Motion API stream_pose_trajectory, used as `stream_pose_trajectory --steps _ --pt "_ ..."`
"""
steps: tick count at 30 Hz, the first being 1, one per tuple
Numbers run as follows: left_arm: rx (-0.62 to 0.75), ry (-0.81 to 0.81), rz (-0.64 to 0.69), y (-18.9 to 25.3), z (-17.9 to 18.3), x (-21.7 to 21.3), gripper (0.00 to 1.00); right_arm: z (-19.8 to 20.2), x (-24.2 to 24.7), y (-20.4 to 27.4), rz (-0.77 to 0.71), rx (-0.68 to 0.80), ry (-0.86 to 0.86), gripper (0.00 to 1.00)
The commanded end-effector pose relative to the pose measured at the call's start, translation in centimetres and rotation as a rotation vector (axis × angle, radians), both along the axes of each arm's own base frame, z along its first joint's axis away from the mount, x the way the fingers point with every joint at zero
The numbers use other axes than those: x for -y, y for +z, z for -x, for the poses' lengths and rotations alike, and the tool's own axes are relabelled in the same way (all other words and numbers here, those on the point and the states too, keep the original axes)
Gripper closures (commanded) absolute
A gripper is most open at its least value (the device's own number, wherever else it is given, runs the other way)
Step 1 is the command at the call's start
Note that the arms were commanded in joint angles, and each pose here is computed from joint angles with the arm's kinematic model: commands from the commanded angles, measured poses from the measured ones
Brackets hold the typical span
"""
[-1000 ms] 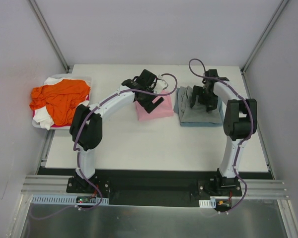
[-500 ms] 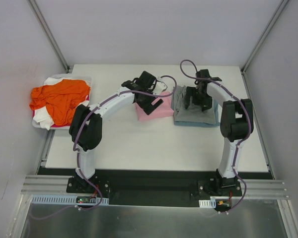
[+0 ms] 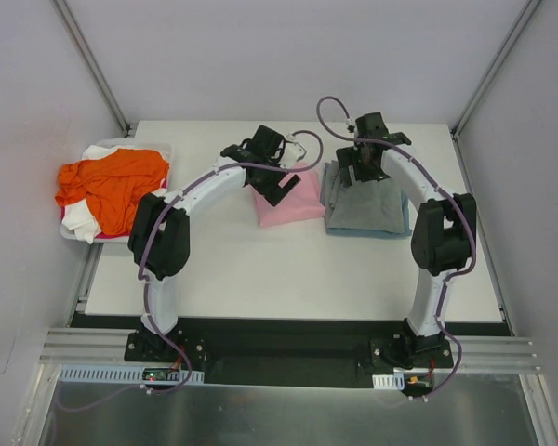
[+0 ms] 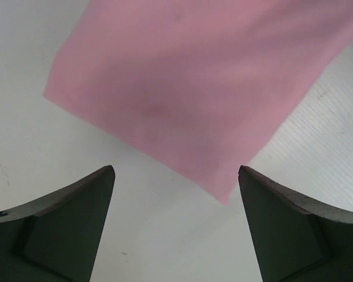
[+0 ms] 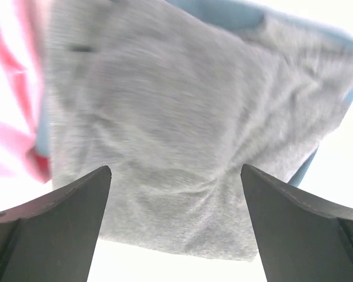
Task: Fold and stack the t-shirts
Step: Neatly place the folded tshirt to the corner
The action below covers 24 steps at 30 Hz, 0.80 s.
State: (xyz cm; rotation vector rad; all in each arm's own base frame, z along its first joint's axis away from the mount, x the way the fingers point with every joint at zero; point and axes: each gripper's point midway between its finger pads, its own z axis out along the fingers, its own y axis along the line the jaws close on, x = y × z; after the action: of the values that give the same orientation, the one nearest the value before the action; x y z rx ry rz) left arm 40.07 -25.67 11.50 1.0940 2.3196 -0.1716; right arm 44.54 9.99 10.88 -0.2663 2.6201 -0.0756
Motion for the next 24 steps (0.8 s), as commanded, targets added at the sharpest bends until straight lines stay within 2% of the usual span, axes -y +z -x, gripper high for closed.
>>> stream_pose_trajectory --steps 1,5,11,18,24 --pt "0.064 0.165 0.067 1.7 -5.5 -3.5 0.13 1.4 -3.7 3.2 0.095 0.046 0.276 0.04" --pt "0.055 0.264 0.060 0.7 -8.3 -7.4 0.13 3.0 -6.0 3.0 0.232 0.072 0.479 0.04" --pt "0.056 0.350 0.051 0.4 -9.4 -11.4 0.13 6.0 -9.1 1.8 0.274 0.059 0.667 0.04" --pt "0.060 0.344 0.031 -0.2 -10.5 -12.5 0.13 7.8 -11.0 0.7 0.283 0.000 0.779 0.04" --pt "0.054 0.348 0.065 -0.6 -12.0 -12.3 0.12 8.8 -12.7 -0.6 0.327 -0.041 0.893 0.03"
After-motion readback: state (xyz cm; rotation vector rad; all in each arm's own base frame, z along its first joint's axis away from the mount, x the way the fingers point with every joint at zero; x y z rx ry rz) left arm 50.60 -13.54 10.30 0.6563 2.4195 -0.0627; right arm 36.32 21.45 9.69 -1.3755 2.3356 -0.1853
